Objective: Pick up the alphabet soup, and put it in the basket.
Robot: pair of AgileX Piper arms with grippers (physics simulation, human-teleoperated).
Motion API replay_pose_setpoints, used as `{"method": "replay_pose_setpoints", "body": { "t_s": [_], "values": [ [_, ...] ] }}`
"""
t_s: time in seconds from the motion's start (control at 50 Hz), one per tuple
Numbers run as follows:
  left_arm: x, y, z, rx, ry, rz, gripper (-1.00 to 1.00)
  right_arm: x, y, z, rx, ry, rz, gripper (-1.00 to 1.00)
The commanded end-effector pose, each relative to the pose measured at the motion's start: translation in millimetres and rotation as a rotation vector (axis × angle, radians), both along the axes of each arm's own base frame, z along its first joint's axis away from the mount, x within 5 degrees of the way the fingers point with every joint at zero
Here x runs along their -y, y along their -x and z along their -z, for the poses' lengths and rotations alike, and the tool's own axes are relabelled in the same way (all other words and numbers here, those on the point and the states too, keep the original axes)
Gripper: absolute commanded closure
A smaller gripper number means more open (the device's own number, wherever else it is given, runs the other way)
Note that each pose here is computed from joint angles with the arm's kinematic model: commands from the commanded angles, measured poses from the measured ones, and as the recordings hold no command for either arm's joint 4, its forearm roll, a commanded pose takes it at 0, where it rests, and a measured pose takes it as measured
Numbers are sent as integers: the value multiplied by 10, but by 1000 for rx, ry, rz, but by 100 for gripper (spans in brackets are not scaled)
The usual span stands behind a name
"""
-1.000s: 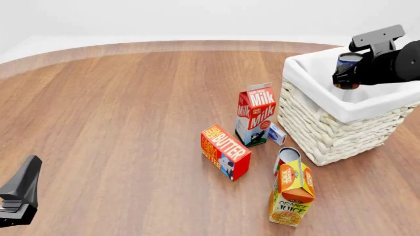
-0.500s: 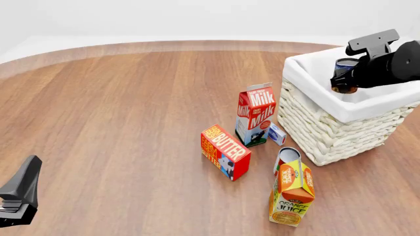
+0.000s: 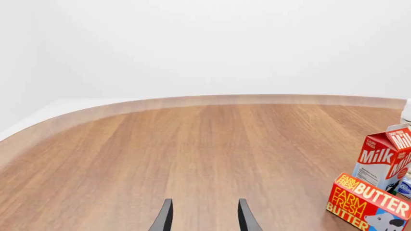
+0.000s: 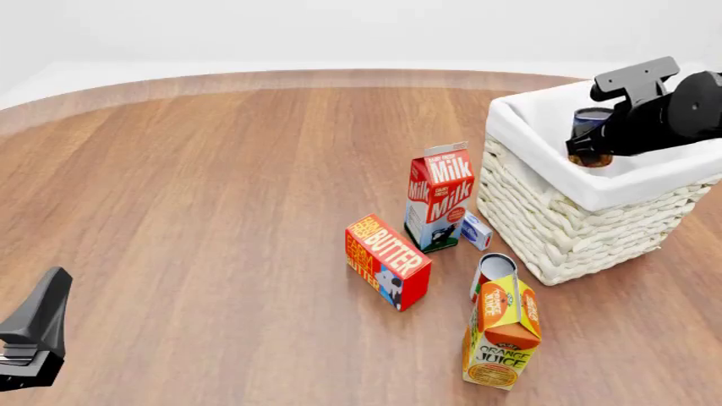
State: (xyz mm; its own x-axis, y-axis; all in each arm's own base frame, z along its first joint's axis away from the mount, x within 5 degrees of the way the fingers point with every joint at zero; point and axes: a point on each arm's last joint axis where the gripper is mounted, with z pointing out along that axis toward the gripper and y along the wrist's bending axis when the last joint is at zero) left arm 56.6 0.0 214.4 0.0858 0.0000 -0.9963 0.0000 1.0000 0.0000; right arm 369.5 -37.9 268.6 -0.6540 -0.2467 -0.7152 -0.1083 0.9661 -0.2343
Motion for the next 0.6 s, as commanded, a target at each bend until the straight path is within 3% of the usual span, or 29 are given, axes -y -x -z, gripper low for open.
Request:
{"method": "replay_pose_setpoints", "body": {
  "t_s": [0.02,0.06,0.08,0.6],
  "values": [
    [0,0,0,0,0,0,-100,29,-17,-33,8,-13,21,100],
    [0,0,0,0,0,0,-100,5,-20,-33,6,-23,22,100],
    [0,0,0,0,0,0,-100,13,-20,-33,6,-21,23,-100],
    [0,0,0,0,0,0,-100,29,-6,-83,34,-39,45,-100]
  ]
}}
